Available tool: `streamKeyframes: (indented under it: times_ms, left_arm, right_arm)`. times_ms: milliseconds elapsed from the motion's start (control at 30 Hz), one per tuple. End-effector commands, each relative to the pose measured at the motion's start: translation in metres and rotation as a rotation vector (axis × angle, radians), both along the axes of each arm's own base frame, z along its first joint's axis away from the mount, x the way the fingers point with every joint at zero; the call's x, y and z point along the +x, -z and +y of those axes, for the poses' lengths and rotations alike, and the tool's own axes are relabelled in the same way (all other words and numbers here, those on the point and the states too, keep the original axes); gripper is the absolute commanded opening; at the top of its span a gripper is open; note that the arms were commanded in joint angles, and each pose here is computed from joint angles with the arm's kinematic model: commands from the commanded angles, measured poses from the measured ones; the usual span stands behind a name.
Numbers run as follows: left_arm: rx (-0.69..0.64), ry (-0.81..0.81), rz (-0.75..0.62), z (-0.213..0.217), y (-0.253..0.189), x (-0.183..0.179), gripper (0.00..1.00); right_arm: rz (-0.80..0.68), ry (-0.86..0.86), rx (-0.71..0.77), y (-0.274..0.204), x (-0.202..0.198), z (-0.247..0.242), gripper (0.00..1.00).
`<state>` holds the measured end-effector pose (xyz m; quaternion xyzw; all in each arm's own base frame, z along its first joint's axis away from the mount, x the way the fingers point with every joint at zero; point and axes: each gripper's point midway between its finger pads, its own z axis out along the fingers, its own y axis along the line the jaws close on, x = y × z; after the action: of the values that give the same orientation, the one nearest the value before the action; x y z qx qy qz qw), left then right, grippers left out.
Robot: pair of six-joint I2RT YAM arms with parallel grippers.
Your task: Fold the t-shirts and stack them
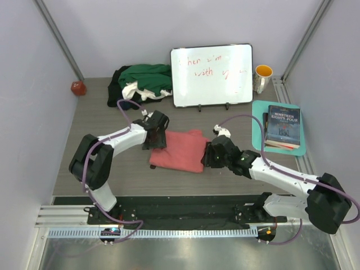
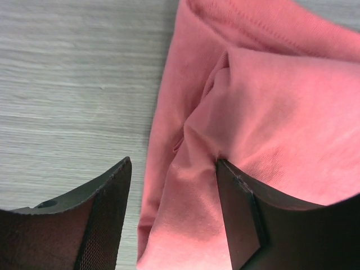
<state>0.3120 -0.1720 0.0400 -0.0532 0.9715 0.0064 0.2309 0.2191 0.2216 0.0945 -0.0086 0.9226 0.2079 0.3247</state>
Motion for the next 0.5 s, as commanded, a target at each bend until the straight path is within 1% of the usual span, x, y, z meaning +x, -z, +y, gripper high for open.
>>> streamKeyframes:
  times_ms: [0,333,467]
  left_arm:
    - [-0.153,-0.009,-0.017,-0.008,-0.005,0.002,0.64]
    - [-0.208,-0.027,0.016,0.000,0.004,-0.001,0.64]
    - [-0.256,-0.042,0.035,0.002,0.010,-0.007,0.64]
  right_arm:
    - [-0.012,0.008,0.114,0.009,0.008,0.007,0.44]
    - [0.003,0.033,0.099,0.036,0.019,-0.013,0.45]
    - [-0.005,0.016,0.139,0.039,0.027,-0.013,0.45]
